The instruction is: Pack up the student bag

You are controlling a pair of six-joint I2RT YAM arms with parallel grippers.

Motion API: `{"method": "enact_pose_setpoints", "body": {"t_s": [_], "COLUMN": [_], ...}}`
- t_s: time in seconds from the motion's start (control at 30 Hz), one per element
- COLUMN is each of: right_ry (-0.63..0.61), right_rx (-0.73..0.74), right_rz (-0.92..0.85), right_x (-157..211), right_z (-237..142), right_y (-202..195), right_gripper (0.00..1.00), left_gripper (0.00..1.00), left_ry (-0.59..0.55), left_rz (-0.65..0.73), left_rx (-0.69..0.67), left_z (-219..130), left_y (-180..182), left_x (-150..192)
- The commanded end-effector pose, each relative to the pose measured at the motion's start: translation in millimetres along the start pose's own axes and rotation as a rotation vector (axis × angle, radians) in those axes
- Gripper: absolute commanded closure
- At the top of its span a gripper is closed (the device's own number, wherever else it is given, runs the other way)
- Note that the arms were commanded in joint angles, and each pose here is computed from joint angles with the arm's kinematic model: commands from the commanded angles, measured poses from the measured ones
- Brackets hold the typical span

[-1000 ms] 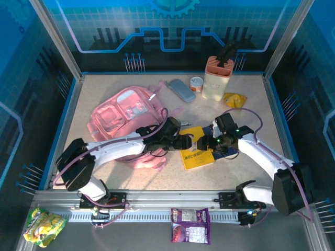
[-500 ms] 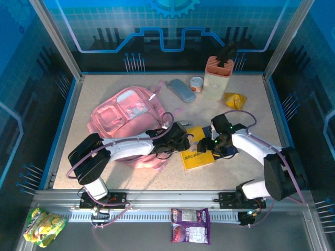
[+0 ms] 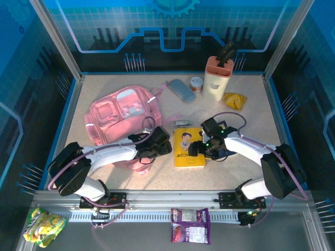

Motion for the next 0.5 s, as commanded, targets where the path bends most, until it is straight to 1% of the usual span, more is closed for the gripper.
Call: {"method": "enact_pose_setpoints", "body": {"t_s": [0.0,0.07,0.13,0.2,0.3,0.37,0.47], "right_ry": [0.001,-0.007,-0.020,-0.041,-0.047,-0.048,-0.035], "right_rx": [-0.093,-0.108,-0.076,-0.024,-0.014,-0.024,-0.018], "right_rz": [0.003,-0.020,-0.048,-0.061,-0.012,0.011,-0.003], "right_x": [-2,-4,-5,-7,-10,-11,-13], "right_z": [-1,-4,-9,-14,-19,-19,-17], "right_y": [23,27,25,16,0,-9,-11], "right_gripper": [0.19,0.19,0.19,0.19,0.21,0.24,0.30], "left_gripper": [0.35,0.35,0.35,0.35,0.35,0.36,0.38], "left_ry": [-0.050,-0.040,-0.049,-0.058,-0.029,-0.020,-0.021], "left_rz": [-0.020,-0.038,-0.042,-0.041,-0.027,0.000,0.029], "left_rx": [-0.003,0.022,0.032,0.060,0.097,0.074,0.039], "left_z": [-12,-13,-13,-11,-4,-1,4], "left_y": [3,-4,-10,-19,-34,-41,-45], "left_x": [-8,-9,-9,-8,-7,-5,-2]}}
Point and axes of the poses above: each hand's point on the last joint's axis, 136 mm out from that joint toward the fingers, its own z axis out along the fingers, its own y axis along the line the jaws close on, x = y × z, the point moved 7 cm from there along -z, back along the fingers, and after that the axes turned 1 degree about -z, right-handed, at the moved point
